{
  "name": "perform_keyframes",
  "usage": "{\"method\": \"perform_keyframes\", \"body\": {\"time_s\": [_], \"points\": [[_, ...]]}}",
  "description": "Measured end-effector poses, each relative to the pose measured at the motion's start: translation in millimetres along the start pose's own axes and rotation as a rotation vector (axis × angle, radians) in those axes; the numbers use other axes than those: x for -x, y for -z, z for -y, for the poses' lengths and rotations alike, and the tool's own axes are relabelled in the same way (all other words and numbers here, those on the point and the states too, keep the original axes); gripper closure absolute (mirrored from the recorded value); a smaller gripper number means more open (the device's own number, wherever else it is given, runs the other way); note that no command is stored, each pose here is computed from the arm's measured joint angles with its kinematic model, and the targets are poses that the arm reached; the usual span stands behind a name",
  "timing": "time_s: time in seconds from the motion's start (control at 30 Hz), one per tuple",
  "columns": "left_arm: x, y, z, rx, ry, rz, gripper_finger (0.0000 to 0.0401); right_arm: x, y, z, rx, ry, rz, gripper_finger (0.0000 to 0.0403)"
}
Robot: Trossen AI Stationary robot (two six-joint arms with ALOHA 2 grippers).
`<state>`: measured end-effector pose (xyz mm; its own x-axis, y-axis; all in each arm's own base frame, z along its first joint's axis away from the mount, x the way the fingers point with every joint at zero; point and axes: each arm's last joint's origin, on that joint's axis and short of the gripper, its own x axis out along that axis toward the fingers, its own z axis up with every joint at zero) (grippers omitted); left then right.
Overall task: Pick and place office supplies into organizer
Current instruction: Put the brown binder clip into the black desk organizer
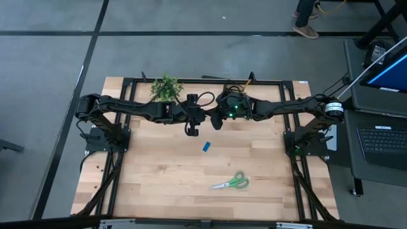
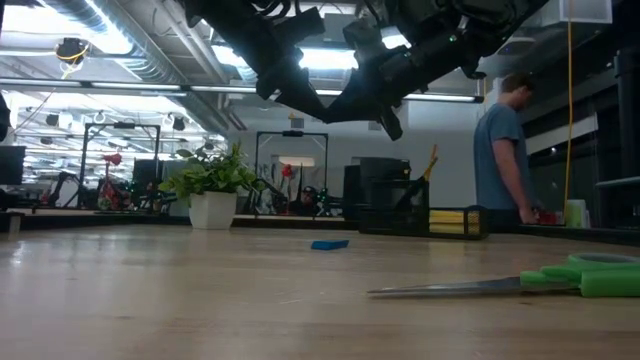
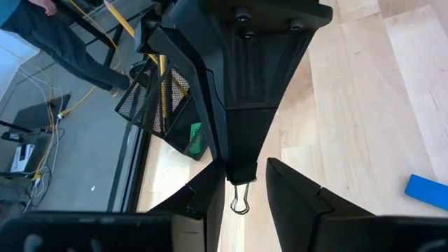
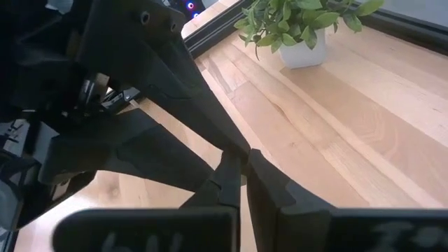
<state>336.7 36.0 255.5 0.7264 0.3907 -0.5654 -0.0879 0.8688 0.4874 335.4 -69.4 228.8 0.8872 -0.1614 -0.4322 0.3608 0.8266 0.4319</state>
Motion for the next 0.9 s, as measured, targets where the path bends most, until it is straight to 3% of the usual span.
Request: {"method": "perform_keyframes", "body": {"time_s": [0.37,0.67,0.9], "points": [[4,-8,-3,-0.023,-0.030,0.067,0.0275,1,0,8,0.014,0.041,-0.026,0.0392],[32,-14,-15,-0.019,-0.072,0.115,0.0274,13,-5,19,0.043,0.106,-0.074,0.0392],[48,-12,-22,0.048,0.021,0.145,0.0276,23,-6,29,0.157,0.238,-0.104,0.0392]]}}
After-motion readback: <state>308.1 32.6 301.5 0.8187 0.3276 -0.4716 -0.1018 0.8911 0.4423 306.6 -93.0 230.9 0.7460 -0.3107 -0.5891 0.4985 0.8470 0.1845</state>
